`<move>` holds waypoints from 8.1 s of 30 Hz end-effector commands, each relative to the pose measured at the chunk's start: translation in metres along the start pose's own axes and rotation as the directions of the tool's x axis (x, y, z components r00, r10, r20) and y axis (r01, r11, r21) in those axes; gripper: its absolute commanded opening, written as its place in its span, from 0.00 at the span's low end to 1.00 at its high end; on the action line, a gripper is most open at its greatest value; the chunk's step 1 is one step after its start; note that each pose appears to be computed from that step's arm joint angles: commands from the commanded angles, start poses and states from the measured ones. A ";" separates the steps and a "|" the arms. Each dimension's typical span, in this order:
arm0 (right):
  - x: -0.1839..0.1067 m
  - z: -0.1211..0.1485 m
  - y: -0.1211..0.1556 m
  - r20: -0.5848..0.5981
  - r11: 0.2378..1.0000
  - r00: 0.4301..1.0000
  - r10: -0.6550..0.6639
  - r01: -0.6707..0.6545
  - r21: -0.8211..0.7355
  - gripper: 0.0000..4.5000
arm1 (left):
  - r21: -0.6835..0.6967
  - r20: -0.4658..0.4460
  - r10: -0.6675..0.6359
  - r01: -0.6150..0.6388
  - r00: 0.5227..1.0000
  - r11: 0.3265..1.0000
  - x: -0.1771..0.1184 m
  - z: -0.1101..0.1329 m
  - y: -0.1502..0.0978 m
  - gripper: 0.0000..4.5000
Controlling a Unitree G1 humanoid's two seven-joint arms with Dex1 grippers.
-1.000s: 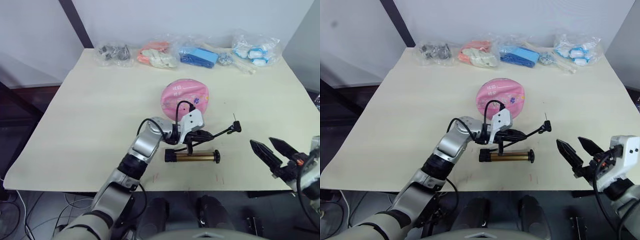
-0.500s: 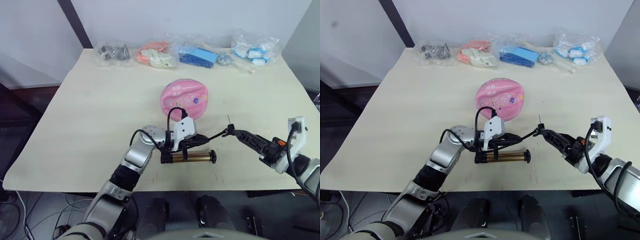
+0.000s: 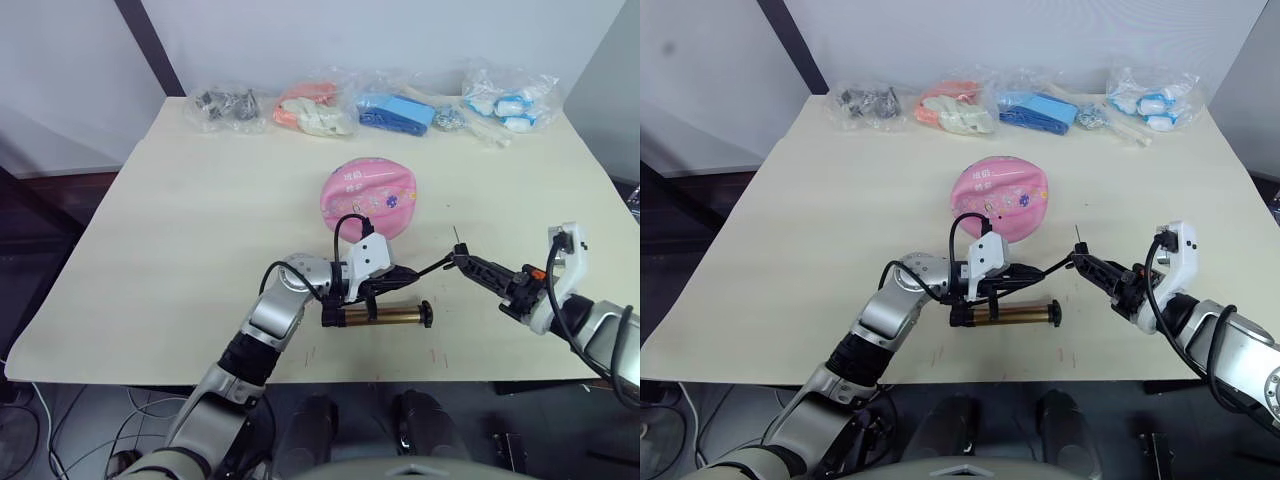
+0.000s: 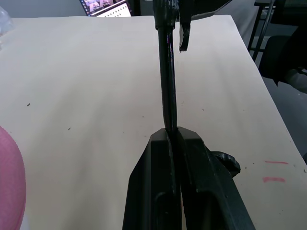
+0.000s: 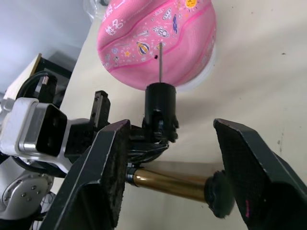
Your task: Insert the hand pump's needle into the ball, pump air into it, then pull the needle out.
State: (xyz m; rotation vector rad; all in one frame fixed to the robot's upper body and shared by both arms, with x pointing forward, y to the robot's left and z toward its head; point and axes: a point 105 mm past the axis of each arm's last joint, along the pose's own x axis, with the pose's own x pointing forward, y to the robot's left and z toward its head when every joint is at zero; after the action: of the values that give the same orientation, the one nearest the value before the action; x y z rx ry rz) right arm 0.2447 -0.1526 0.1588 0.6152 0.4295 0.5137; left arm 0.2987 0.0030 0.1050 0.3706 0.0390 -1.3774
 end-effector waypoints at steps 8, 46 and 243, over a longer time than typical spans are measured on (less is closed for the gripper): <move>0.005 0.012 0.005 0.099 1.000 0.995 -0.006 0.007 -0.014 0.65 | 0.029 0.049 0.000 -0.002 0.999 1.000 0.002 0.017 -0.001 0.00; 0.010 0.010 0.012 0.124 0.999 0.992 0.023 -0.019 -0.030 0.65 | 0.009 0.051 -0.003 0.002 0.999 1.000 -0.001 0.021 -0.003 0.00; 0.161 0.000 0.033 -0.404 0.871 0.912 0.071 0.141 0.471 0.09 | 0.279 -0.356 0.274 -0.178 0.893 0.944 -0.092 0.041 0.133 0.00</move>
State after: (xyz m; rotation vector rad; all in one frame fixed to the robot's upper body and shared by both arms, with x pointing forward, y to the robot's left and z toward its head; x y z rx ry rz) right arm 0.3562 -0.0378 0.1335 0.9678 1.0177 0.5058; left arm 0.4071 0.1086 0.1979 0.8116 0.1715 -1.0049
